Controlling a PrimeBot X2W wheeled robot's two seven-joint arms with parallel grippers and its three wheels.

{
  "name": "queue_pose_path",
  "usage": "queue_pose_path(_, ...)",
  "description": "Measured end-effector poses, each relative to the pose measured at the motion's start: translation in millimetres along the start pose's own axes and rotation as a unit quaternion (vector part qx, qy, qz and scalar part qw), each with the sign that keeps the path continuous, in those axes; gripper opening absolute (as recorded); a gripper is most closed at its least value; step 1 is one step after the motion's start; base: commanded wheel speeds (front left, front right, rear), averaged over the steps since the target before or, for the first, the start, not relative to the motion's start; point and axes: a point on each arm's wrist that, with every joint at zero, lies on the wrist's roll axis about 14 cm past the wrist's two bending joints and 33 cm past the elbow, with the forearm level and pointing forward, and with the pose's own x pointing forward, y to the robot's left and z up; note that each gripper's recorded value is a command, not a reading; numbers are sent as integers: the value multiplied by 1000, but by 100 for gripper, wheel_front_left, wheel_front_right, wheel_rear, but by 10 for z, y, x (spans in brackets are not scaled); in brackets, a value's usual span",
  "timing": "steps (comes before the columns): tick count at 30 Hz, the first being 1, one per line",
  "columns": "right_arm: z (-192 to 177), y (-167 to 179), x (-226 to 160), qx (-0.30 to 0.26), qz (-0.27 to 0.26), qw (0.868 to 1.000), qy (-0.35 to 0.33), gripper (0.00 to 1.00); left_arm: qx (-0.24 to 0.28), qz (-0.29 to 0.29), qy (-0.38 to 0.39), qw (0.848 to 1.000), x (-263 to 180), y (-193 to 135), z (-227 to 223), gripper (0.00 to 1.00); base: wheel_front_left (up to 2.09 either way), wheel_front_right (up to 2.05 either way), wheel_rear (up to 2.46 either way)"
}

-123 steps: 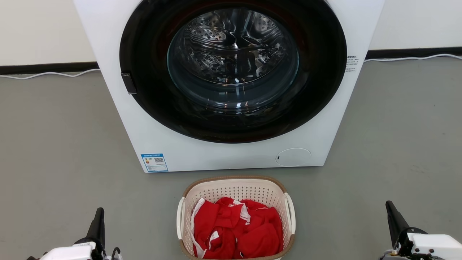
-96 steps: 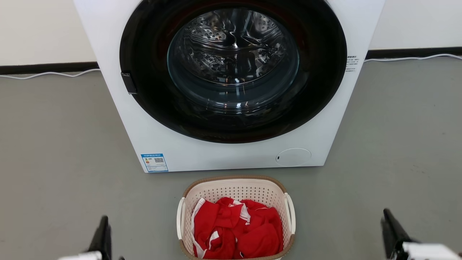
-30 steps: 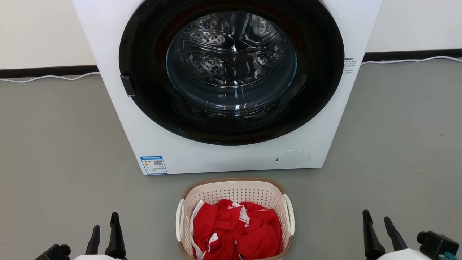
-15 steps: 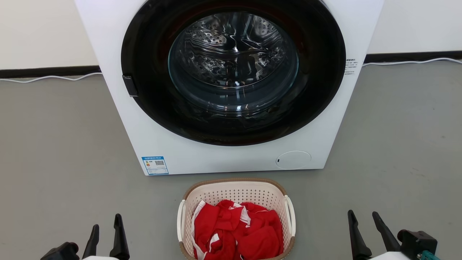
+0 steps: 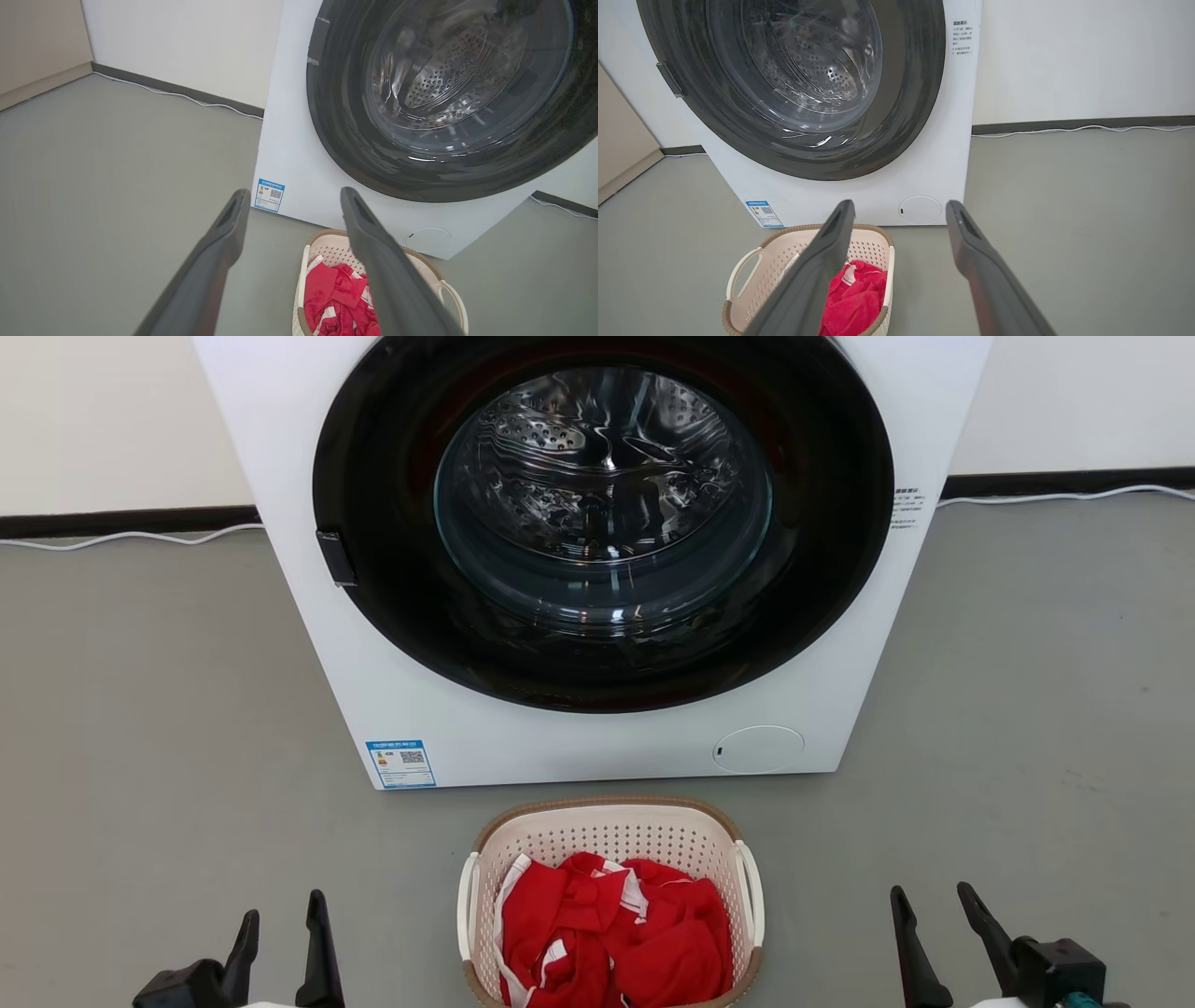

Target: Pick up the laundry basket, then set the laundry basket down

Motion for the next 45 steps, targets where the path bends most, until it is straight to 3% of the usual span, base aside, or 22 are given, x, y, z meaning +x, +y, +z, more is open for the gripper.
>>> queue_pose_path(24, -7, 130, -25, -144, 38, 989, -11, 100, 132, -37, -24, 990, 6, -131, 46, 100, 0, 0, 0)
queue_pose_path(39, 5, -13, -41, -136, 16, 990, -11, 100, 132, -37, -16, 990, 18, -131, -5, 100, 0, 0, 0)
queue_pose_path(45, -21, -76, -51, -103, 3, 995, -8, 100, 128, -36, -14, 991, 18, -125, -14, 100, 0, 0, 0)
